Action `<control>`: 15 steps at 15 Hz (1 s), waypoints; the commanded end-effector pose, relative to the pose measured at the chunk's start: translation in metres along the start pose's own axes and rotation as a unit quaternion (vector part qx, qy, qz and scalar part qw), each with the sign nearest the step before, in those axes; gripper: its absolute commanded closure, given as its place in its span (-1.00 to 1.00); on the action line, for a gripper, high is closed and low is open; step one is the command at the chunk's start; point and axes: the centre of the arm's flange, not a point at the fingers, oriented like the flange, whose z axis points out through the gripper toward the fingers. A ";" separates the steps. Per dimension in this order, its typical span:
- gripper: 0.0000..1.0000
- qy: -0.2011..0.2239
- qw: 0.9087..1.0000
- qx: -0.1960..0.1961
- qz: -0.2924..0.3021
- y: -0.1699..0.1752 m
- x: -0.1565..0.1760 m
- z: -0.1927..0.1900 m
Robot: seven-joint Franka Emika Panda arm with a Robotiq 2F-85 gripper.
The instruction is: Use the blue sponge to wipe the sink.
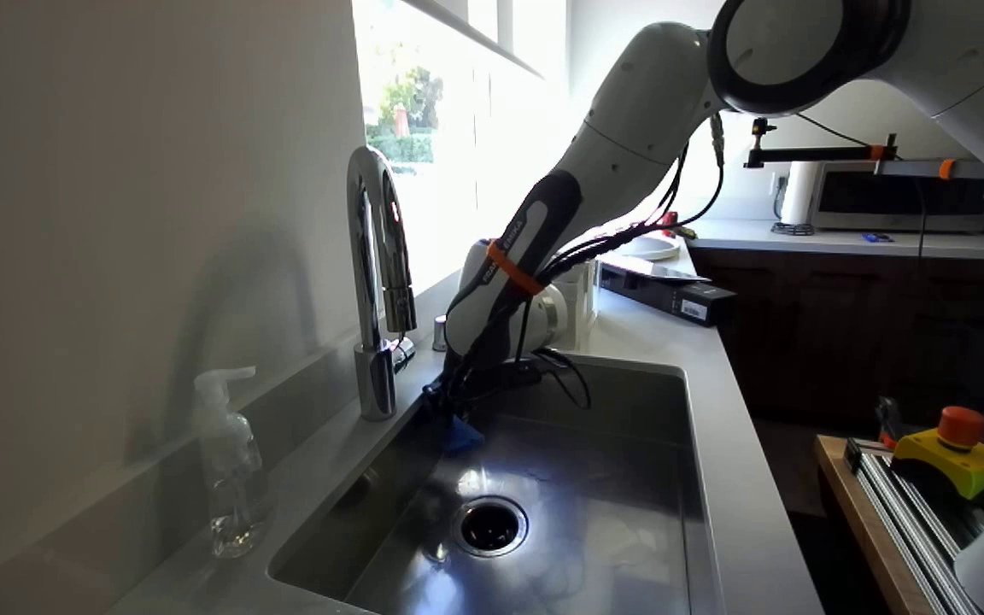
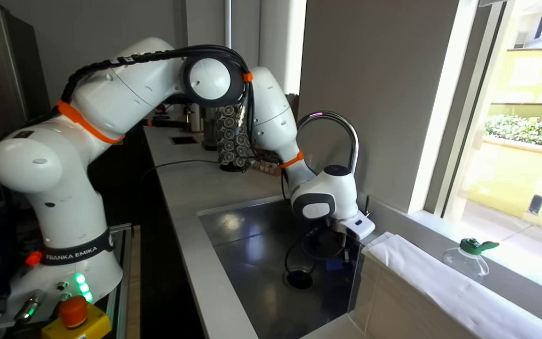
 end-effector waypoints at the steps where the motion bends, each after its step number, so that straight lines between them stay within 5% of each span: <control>1: 0.92 -0.016 1.000 0.008 -0.014 -0.035 -0.014 0.016; 15: 0.92 -0.054 0.994 0.013 -0.097 -0.087 -0.082 0.042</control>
